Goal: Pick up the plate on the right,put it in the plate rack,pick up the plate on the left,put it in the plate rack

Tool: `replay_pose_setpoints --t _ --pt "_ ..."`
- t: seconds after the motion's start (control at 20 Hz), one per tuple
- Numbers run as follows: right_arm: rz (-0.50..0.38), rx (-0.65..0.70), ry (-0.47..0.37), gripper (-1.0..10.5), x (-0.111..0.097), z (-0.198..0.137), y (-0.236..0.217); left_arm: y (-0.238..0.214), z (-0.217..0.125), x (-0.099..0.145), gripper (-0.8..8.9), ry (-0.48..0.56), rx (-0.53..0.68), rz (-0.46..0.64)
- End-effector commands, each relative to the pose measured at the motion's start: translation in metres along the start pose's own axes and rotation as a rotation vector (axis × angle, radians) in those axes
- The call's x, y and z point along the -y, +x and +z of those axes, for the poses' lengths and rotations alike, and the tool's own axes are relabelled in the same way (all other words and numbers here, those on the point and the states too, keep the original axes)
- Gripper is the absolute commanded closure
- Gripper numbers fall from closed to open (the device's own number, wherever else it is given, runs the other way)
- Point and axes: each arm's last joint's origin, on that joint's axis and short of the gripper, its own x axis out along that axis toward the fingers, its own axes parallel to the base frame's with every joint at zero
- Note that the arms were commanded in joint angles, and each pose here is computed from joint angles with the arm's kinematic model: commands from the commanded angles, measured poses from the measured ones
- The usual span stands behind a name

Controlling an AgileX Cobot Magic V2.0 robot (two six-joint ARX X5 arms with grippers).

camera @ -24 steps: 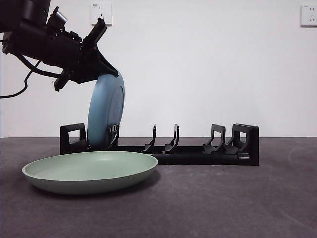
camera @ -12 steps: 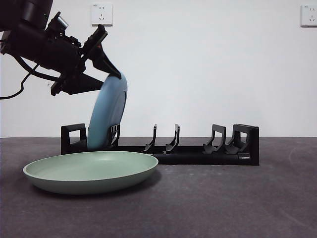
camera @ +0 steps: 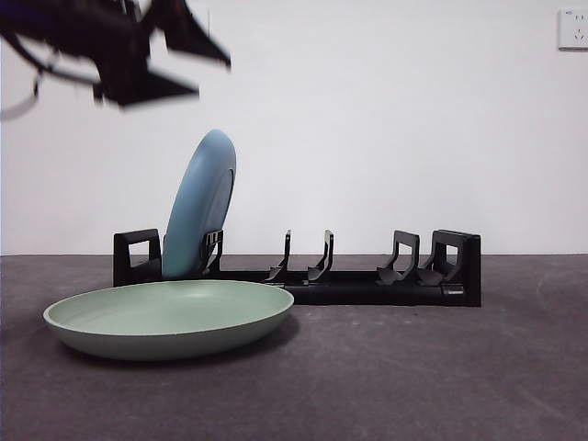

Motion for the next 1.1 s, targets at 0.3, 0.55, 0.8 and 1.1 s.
replay_pose_setpoints --t 0.3,0.55,0.8,1.1 --pt "0.082 -0.290 0.102 5.1 0.010 -0.027 0.043 -0.060 0.033 0.062 4.67 0.444 -0.085 -0.050" --pt "0.112 -0.457 0.111 5.1 0.009 -0.051 0.083 -0.091 0.049 0.102 4.68 0.671 -0.295 0.017" --pt "0.130 -0.604 0.118 5.1 0.010 -0.083 0.129 -0.108 0.057 0.131 4.69 0.786 -0.488 0.061" --pt "0.134 -0.706 0.144 6.1 0.024 -0.132 0.193 -0.111 0.048 0.147 4.68 0.851 -0.574 0.097"
